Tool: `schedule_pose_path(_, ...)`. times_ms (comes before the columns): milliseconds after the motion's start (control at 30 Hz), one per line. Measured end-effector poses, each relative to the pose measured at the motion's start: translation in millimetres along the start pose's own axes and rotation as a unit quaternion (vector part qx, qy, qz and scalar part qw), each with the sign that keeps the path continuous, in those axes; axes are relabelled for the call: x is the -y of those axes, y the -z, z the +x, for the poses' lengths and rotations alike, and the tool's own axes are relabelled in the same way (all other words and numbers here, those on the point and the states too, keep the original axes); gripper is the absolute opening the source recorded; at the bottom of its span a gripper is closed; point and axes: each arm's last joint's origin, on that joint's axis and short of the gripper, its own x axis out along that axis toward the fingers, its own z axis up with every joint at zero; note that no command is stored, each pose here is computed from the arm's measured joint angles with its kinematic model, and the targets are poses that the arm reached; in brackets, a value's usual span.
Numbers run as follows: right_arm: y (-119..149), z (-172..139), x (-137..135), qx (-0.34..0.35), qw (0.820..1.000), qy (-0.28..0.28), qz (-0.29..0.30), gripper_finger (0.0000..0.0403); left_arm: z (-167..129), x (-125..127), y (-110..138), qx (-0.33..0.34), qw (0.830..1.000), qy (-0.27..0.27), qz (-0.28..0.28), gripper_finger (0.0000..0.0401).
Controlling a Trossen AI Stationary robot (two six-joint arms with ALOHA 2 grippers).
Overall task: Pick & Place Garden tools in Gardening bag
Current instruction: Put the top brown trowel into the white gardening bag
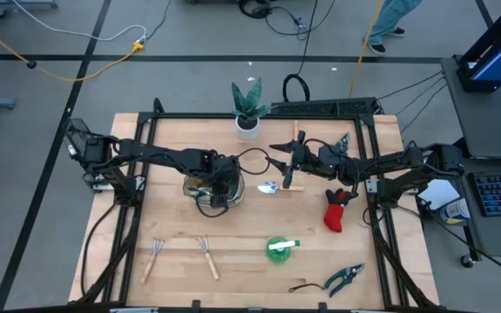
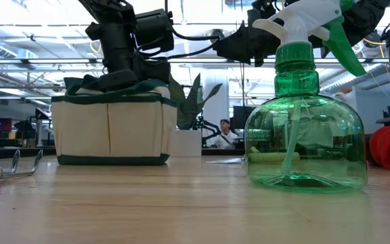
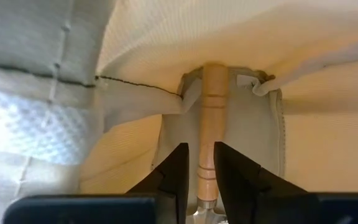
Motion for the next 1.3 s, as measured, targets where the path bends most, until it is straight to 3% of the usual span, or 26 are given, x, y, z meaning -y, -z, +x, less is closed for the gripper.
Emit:
schedule_pose_path(467, 0, 0, 0, 0.000, 1.000, 0.000, 0.000, 0.0192, -1, 0, 0, 0.003, 1.000, 0.000, 0.017, 0.0156)
schedule_pose_path(1300, 1, 0, 0, -0.004, 1.000, 0.000, -0.001, 0.0192, -50, 0, 2, 0.072, 0.997, -0.002, 0.012, 0.0159)
